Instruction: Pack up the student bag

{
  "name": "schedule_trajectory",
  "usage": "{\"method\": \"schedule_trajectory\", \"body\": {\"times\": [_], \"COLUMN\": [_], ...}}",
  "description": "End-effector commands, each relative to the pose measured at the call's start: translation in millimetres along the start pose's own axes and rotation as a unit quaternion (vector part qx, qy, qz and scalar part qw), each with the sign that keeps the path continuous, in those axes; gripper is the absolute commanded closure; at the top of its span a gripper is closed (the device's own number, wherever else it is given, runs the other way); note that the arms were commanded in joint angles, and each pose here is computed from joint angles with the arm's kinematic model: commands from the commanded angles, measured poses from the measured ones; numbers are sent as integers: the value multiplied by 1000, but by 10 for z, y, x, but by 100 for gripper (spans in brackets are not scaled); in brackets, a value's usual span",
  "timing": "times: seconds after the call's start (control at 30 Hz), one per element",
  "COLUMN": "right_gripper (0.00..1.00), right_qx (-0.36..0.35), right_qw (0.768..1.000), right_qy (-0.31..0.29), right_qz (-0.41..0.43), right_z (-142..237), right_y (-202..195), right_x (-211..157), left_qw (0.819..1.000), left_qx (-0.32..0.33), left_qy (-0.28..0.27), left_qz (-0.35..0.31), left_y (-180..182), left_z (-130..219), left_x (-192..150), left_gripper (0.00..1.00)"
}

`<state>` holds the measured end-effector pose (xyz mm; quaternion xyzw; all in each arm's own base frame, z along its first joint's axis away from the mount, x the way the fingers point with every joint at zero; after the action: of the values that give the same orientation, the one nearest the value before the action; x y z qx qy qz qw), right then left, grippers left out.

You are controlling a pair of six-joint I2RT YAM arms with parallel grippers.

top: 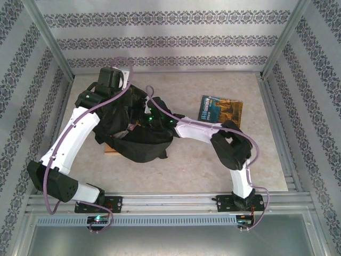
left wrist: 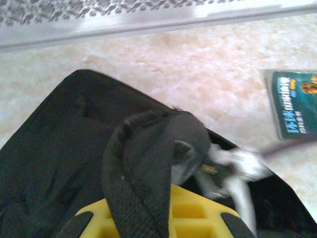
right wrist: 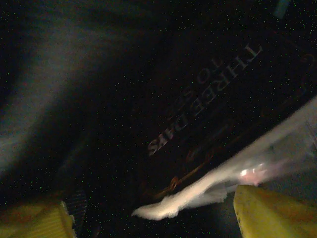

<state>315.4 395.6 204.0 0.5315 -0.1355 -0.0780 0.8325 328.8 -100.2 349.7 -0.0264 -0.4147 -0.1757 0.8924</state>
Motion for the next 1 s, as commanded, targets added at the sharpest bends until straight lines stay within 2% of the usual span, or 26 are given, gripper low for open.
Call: {"method": "schedule_trajectory", "body": {"times": [0.0,0.1,0.27,0.33,0.5,0.6,0.7,0.77,0.83,0.97], "right_gripper": [22,22,27,33,40,48,55,57,56,53], "right_qx": [52,30,-40,-79,-268,-371,-439,-466,-493,-513], "right_qw": [991,989,984,980,945,905,863,847,835,827], "right_qy": [-15,-33,-116,-142,-187,-210,-244,-245,-226,-195], "right_qz": [126,139,131,113,27,-15,-52,-76,-92,-123], "right_z": [495,759,1238,1403,1768,1948,2142,2250,2316,2428], "right_y": [398,337,92,-70,-667,-1005,-1262,-1460,-1656,-2007], "right_x": [-32,16,291,468,992,1303,1618,1859,2040,2343], "left_qw": [997,995,994,994,986,986,984,983,982,982], "left_qx": [16,25,-5,-26,-95,-119,-133,-137,-141,-139], "left_qy": [-35,-45,-37,-27,-23,-10,-6,-9,-16,-23], "left_qz": [67,89,101,107,132,120,115,120,125,127], "left_y": [241,354,357,319,145,-14,-114,-135,-143,-170], "left_z": [-56,-109,-337,-451,-684,-789,-839,-833,-820,-758], "left_x": [16,10,-10,-50,-205,-259,-286,-301,-309,-309], "left_gripper": [100,100,100,100,100,100,91,80,66,53]}}
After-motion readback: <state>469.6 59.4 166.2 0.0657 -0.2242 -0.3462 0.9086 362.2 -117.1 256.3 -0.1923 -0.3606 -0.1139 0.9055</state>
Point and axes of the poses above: each hand's point on the last joint's axis, 136 mm out from that joint toward the fingers, its own z axis back along the fingers, its own y axis along the line the jaws close on, x = y × z, the point moved 8 cm from there along z, back along the fingers, and after that the axes turned 15 degrees about -z, right-handed, at the moved point
